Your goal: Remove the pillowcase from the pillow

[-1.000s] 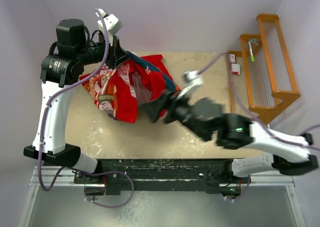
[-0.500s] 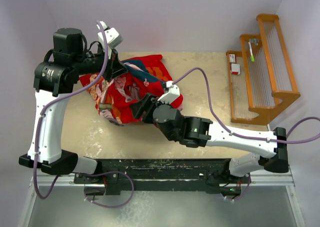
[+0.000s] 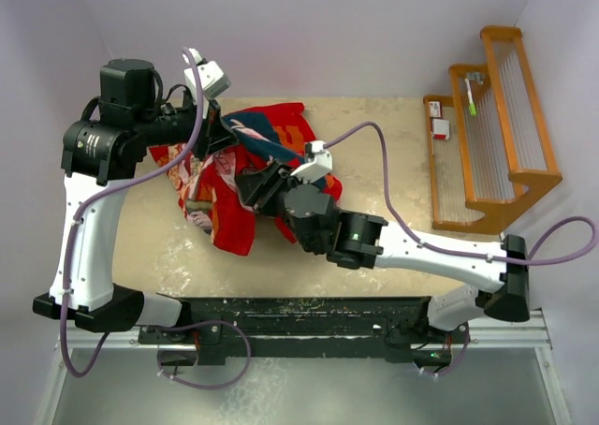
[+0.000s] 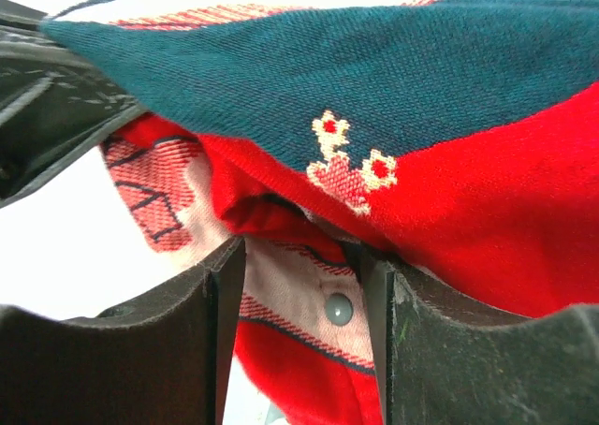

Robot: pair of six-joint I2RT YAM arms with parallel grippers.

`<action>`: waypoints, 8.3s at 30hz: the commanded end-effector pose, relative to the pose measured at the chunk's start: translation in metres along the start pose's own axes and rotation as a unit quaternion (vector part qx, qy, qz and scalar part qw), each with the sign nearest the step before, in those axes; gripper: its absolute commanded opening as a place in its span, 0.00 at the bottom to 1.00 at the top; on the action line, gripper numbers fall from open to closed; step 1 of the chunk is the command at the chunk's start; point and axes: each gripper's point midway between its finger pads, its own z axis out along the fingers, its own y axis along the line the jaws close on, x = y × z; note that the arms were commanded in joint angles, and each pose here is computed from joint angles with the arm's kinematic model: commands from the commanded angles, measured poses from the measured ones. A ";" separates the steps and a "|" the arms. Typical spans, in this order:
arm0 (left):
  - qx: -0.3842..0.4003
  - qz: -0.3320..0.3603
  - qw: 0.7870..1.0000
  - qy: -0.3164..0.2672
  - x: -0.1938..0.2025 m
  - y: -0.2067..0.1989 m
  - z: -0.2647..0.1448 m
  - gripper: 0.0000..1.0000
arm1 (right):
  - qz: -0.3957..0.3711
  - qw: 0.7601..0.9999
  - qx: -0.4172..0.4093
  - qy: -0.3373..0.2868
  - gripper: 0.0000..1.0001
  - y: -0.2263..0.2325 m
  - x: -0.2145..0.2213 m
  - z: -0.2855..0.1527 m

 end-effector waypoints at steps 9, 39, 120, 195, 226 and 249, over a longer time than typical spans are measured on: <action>0.016 0.032 0.998 -0.057 -0.035 -0.015 -0.013 0.00 | 0.090 0.990 0.040 -0.102 0.50 0.008 -0.024 0.019; -0.131 0.110 0.983 -0.070 -0.054 0.023 -0.045 0.00 | 0.130 0.977 0.126 -0.111 0.00 -0.092 0.010 0.002; 0.060 0.146 0.984 -0.088 0.021 -0.082 -0.061 0.83 | 0.030 0.989 -0.128 -0.067 0.00 0.103 -0.062 0.000; -0.269 0.269 0.923 -0.058 -0.022 0.041 -0.094 0.00 | -0.003 0.996 0.060 0.059 0.00 -0.074 0.060 0.000; 0.046 0.073 0.995 -0.043 0.009 -0.048 -0.033 0.00 | 0.026 0.998 -0.034 -0.054 0.48 0.039 0.005 -0.036; 0.062 0.086 0.994 -0.038 0.010 -0.065 -0.049 0.00 | 0.025 0.995 0.037 -0.085 0.45 0.009 0.010 0.008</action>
